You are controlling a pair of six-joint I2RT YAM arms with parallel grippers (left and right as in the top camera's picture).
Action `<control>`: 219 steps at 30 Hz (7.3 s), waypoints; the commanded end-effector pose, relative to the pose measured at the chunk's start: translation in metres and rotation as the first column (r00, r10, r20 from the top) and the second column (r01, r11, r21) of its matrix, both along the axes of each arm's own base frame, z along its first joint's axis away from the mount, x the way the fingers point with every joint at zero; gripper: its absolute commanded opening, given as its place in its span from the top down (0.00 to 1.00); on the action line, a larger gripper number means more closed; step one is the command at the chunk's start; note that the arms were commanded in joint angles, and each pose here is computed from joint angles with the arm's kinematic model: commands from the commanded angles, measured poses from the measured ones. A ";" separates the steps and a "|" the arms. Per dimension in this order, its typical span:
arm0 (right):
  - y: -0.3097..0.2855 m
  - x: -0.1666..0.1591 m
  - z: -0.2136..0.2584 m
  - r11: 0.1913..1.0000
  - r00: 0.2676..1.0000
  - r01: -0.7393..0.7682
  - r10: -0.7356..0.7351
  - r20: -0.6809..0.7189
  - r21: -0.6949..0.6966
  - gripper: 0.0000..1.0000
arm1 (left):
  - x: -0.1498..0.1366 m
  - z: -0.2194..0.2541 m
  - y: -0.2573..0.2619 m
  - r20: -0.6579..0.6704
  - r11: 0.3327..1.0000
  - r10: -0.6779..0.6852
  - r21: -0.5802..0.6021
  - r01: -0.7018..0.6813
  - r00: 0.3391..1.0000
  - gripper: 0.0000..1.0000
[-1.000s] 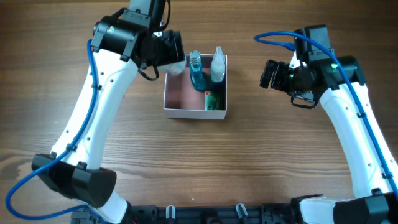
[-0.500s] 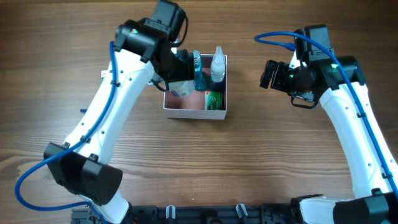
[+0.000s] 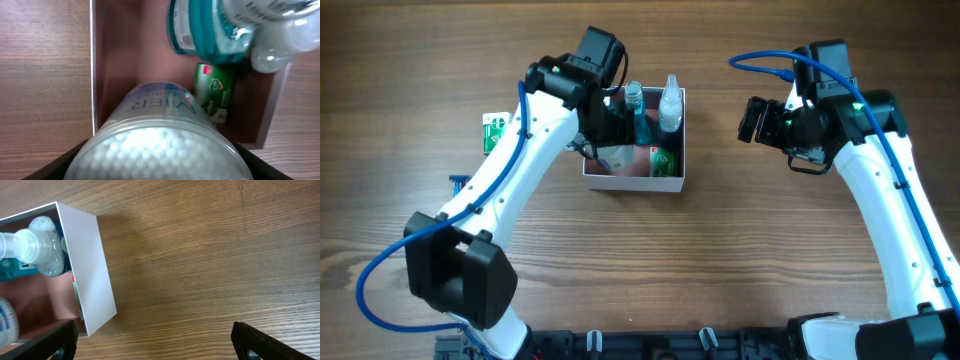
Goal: Pack container
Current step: 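Lower the tub into the box and open left gripper, then move left gripper to the second green Dettol soap box, then grasp the Dettol soap box with left gripper and lift, then carry the soap box over the box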
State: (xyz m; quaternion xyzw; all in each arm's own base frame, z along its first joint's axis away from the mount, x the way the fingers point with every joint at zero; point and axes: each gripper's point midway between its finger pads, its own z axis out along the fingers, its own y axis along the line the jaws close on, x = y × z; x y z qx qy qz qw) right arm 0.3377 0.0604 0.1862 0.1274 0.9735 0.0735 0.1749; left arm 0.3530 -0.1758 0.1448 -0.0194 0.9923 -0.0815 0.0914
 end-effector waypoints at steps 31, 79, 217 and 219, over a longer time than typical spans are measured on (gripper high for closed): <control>0.002 -0.001 -0.004 1.000 1.000 -0.010 0.010 -0.017 0.014 0.00 | 0.000 -0.075 0.005 -0.118 0.996 -0.008 0.092 0.019 0.993 0.43; 0.002 -0.003 -0.004 1.000 1.000 -0.009 0.010 -0.024 0.013 0.00 | 0.059 0.055 0.222 0.242 0.863 0.500 -0.059 -0.502 0.831 0.00; 0.002 -0.004 -0.005 1.000 1.000 -0.010 0.011 -0.028 0.012 0.00 | 0.077 -0.014 0.007 0.135 1.000 0.026 0.009 -0.028 0.991 0.96; 0.002 -0.004 -0.005 1.000 1.000 -0.010 0.010 -0.028 0.012 0.00 | 0.076 -0.020 0.009 0.117 0.999 0.028 0.017 -0.030 0.993 0.96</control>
